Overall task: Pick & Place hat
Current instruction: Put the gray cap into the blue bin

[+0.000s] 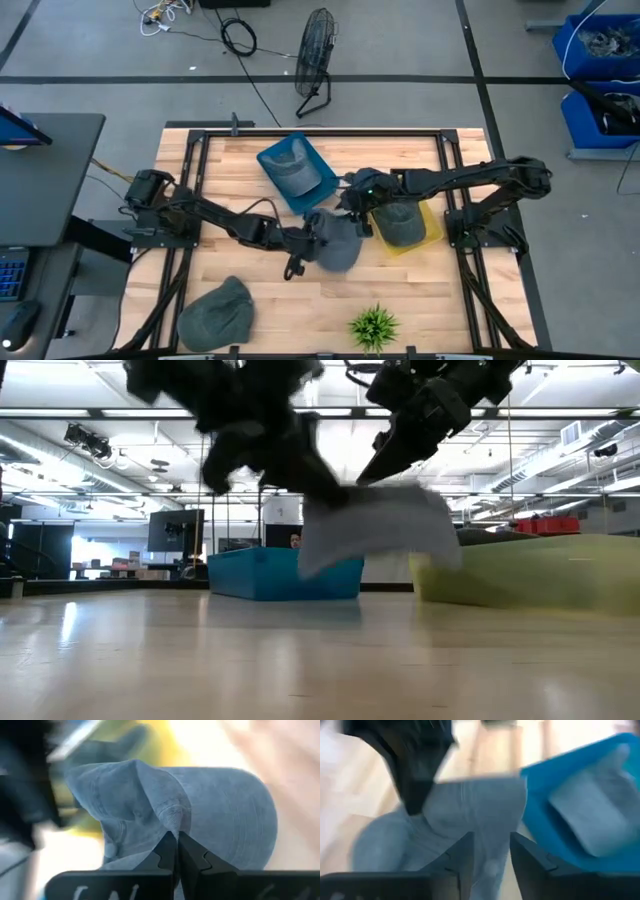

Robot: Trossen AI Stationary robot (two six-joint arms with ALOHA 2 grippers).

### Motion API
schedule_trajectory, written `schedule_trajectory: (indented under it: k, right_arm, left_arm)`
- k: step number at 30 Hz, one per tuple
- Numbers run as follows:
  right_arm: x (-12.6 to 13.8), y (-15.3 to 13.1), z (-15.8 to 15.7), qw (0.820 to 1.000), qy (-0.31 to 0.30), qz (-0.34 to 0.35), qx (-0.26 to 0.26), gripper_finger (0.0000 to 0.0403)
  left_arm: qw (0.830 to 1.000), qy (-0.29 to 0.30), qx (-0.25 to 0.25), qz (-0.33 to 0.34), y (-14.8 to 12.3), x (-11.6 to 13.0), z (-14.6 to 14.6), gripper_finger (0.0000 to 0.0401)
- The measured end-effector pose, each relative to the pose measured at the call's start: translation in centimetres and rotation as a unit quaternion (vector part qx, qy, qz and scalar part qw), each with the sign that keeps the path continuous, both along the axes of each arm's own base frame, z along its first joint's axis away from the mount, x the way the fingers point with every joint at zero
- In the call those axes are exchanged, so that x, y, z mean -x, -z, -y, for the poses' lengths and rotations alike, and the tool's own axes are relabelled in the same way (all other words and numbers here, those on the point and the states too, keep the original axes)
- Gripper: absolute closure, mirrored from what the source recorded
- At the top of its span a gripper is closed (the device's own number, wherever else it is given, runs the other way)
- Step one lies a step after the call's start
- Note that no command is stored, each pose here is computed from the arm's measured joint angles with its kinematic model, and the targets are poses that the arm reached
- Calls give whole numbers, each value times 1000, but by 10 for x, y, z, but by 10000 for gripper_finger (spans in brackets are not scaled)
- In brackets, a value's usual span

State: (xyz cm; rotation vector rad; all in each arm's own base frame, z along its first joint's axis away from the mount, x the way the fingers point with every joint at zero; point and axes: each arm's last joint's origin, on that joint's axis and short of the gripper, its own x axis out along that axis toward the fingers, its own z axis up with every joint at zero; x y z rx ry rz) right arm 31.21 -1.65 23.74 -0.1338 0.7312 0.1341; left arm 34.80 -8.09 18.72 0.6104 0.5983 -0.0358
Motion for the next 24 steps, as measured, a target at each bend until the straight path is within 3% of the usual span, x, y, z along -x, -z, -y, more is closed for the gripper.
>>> schedule_trajectory:
  k: [4, 7, 10, 13, 15, 18, 20, 24]
  right_arm:
    - [17, -22, 1, 998, 41, 16, 40, 267]
    - [34, -45, 3, 994, 86, 48, 53, 274]
    - [55, -67, 2, 989, 111, 82, 47, 285]
    - [71, -83, 1, 985, 125, 113, 25, 297]
    - [78, -91, 0, 982, 132, 132, 2, 304]
    - [82, -94, -2, 980, 142, 136, -19, 312]
    - [83, -92, -2, 981, 144, 125, -23, 317]
    - [80, -84, -3, 985, 141, 98, -18, 323]
  left_arm:
    - [992, -98, -68, 30, -34, 10, -3, 390]
    - [981, -170, -87, 38, -64, 24, -13, 393]
    - [966, -248, -43, 54, -85, 37, -36, 394]
    - [939, -339, 4, 63, -91, 47, -70, 393]
    - [918, -392, 31, 53, -85, 53, -96, 393]
    - [900, -424, 96, 29, -67, 58, -131, 393]
    - [900, -416, 131, 20, -50, 57, -147, 393]
    - [911, -390, 134, 7, -14, 57, -161, 396]
